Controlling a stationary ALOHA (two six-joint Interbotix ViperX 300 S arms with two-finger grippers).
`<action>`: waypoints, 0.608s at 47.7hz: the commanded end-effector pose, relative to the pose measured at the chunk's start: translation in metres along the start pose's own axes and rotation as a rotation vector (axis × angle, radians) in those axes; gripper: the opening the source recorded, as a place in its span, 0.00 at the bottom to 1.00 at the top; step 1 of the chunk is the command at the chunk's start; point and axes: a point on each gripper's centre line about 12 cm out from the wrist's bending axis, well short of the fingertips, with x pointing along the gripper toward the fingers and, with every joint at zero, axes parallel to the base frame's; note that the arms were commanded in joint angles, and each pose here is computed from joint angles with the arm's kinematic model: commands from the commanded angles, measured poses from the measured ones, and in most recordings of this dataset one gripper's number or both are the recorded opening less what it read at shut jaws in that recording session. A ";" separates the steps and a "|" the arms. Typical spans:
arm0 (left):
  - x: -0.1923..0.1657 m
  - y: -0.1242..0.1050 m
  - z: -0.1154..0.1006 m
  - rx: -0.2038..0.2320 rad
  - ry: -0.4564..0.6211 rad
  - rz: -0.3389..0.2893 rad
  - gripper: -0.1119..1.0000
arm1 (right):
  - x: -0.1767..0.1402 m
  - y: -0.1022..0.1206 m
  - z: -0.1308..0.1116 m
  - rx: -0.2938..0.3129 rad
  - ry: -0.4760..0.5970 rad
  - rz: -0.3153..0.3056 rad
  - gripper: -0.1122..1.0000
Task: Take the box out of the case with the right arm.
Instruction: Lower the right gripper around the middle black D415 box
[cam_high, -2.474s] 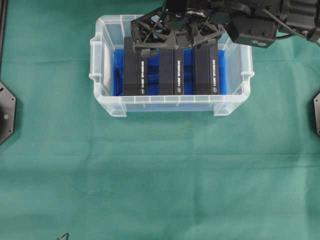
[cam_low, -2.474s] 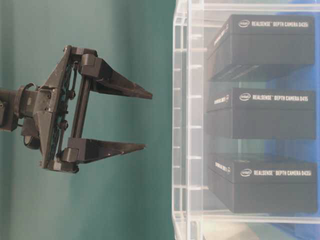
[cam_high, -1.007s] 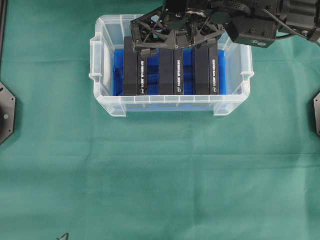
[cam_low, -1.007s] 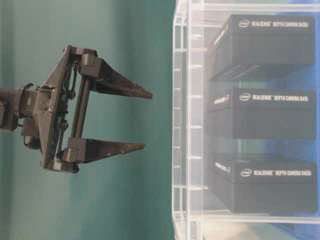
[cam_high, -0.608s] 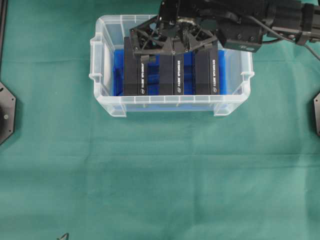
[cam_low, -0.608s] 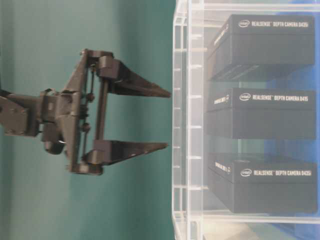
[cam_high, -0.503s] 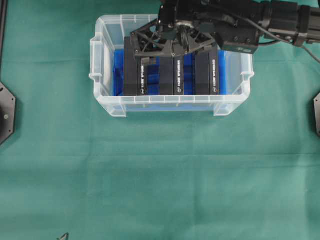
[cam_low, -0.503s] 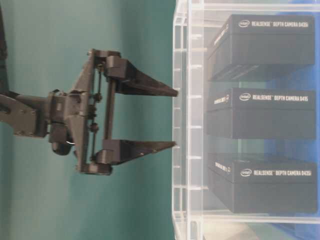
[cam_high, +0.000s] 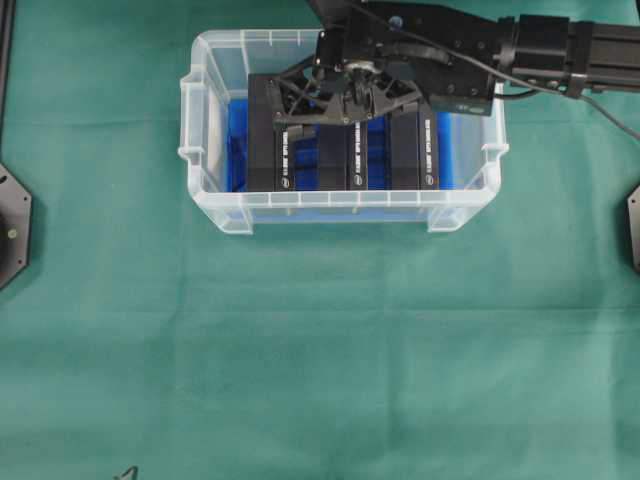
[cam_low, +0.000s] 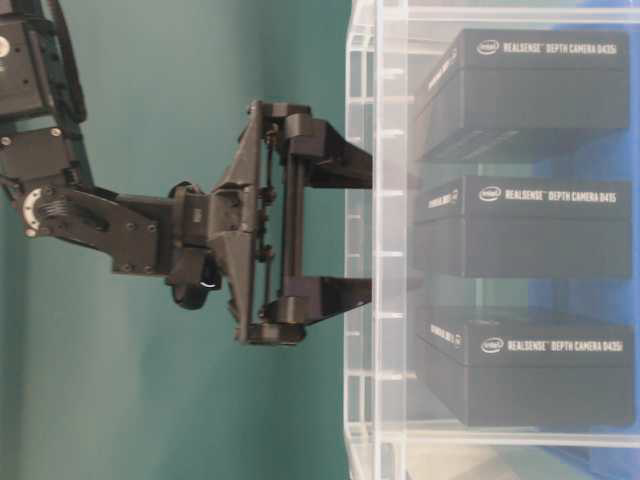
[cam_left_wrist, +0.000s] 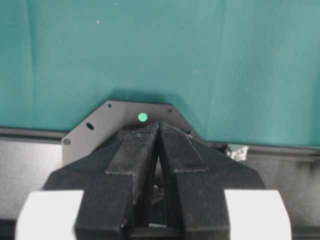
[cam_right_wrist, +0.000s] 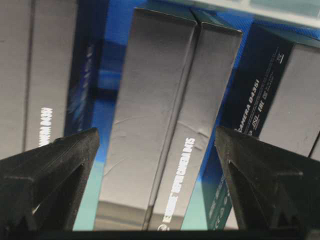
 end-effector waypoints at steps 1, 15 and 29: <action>-0.005 -0.001 0.004 0.001 -0.017 -0.003 0.10 | -0.009 0.001 0.000 0.003 -0.005 0.029 0.93; -0.005 -0.001 0.004 0.003 -0.017 -0.001 0.10 | 0.009 0.002 -0.004 0.015 0.021 0.051 0.93; -0.005 -0.001 0.004 0.003 -0.017 -0.003 0.10 | 0.017 0.001 -0.006 0.027 0.040 0.043 0.93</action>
